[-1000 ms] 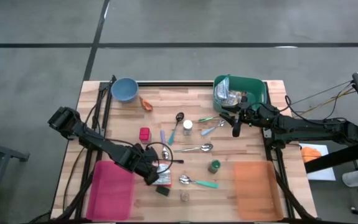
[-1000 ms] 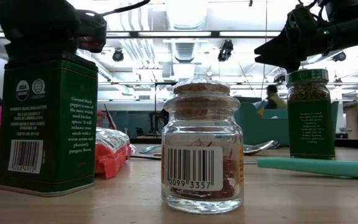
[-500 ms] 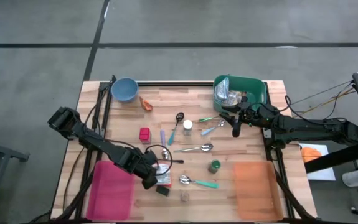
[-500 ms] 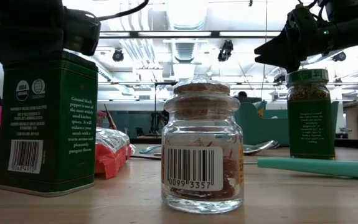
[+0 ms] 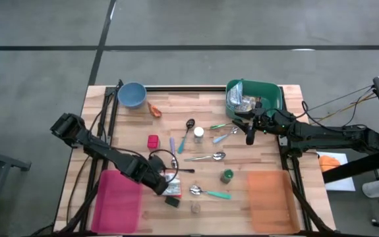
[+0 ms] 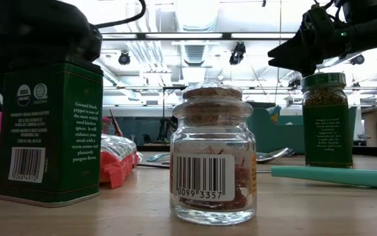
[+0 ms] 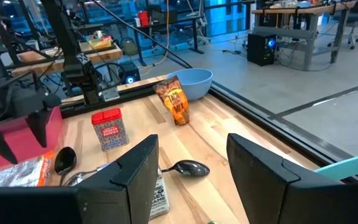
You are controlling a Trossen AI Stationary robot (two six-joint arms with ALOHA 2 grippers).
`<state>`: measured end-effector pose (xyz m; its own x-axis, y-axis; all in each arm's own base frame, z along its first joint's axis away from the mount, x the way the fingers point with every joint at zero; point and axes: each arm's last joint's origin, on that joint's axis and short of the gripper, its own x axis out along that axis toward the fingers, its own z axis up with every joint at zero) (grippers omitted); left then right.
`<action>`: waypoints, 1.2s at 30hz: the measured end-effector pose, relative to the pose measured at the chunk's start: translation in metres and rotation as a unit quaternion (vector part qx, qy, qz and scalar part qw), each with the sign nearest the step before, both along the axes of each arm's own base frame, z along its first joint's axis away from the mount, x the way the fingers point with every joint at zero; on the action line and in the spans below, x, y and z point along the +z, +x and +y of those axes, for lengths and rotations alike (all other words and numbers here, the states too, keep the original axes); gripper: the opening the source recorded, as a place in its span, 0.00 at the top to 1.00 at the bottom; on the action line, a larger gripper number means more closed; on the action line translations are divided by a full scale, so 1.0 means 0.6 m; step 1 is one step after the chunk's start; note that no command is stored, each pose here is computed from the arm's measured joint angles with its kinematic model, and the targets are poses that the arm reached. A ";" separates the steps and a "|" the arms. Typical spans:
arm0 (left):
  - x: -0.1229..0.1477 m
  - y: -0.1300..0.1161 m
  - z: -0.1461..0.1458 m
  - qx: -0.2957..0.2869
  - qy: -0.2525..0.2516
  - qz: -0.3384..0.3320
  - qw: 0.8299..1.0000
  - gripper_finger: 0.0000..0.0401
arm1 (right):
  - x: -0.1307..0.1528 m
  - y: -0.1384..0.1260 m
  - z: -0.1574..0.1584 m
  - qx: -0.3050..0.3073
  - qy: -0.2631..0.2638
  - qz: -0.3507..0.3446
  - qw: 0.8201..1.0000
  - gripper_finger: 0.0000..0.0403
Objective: Pick & Place Food Item
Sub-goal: Put the orange noodle pack into the green bin
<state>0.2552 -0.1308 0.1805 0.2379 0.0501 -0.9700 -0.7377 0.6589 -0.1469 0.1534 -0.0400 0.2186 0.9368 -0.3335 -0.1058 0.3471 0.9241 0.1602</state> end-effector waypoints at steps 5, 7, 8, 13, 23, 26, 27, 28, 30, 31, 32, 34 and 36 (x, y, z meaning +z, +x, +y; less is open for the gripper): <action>0.011 -0.004 0.004 0.029 0.006 -0.014 0.999 0.28 | 0.000 0.000 0.000 0.000 0.000 0.000 1.000 0.54; 0.018 -0.007 0.006 0.038 0.008 -0.021 0.999 0.28 | 0.000 0.000 0.000 0.000 0.001 0.000 1.000 0.54; 0.021 -0.008 0.008 0.043 0.011 -0.027 0.999 0.28 | 0.000 0.000 0.000 0.000 0.000 0.000 1.000 0.54; 0.026 -0.016 0.011 0.056 0.006 -0.049 0.997 0.28 | 0.000 0.000 0.000 0.000 0.000 0.000 1.000 0.54; 0.003 -0.066 0.037 0.053 -0.061 -0.136 0.987 0.28 | 0.000 0.000 0.000 0.000 0.000 0.000 1.000 0.54; 0.005 -0.081 0.044 0.048 -0.067 -0.152 0.985 0.28 | 0.000 0.000 0.000 0.000 0.001 0.000 1.000 0.54; 0.002 -0.086 0.047 0.048 -0.067 -0.150 0.985 0.28 | 0.000 0.000 0.000 0.000 0.001 0.000 1.000 0.54; -0.002 -0.090 0.049 0.050 -0.066 -0.148 0.986 0.28 | 0.000 0.000 0.000 0.000 0.000 0.000 1.000 0.54; -0.014 -0.095 0.052 0.052 -0.070 -0.146 0.985 0.28 | 0.000 0.000 0.000 0.000 0.000 0.000 1.000 0.54; -0.020 -0.098 0.053 0.052 -0.075 -0.145 0.985 0.28 | 0.000 0.000 0.000 0.000 0.001 -0.001 1.000 0.54; -0.026 -0.099 0.053 0.050 -0.081 -0.150 0.984 0.28 | 0.000 0.000 0.000 0.000 0.001 0.000 1.000 0.54; -0.036 -0.100 0.054 0.043 -0.090 -0.167 0.981 0.28 | 0.000 0.000 0.000 0.000 0.000 0.000 1.000 0.54; -0.043 -0.099 0.054 0.032 -0.099 -0.186 0.977 0.28 | 0.000 0.000 0.000 0.000 0.001 0.000 1.000 0.54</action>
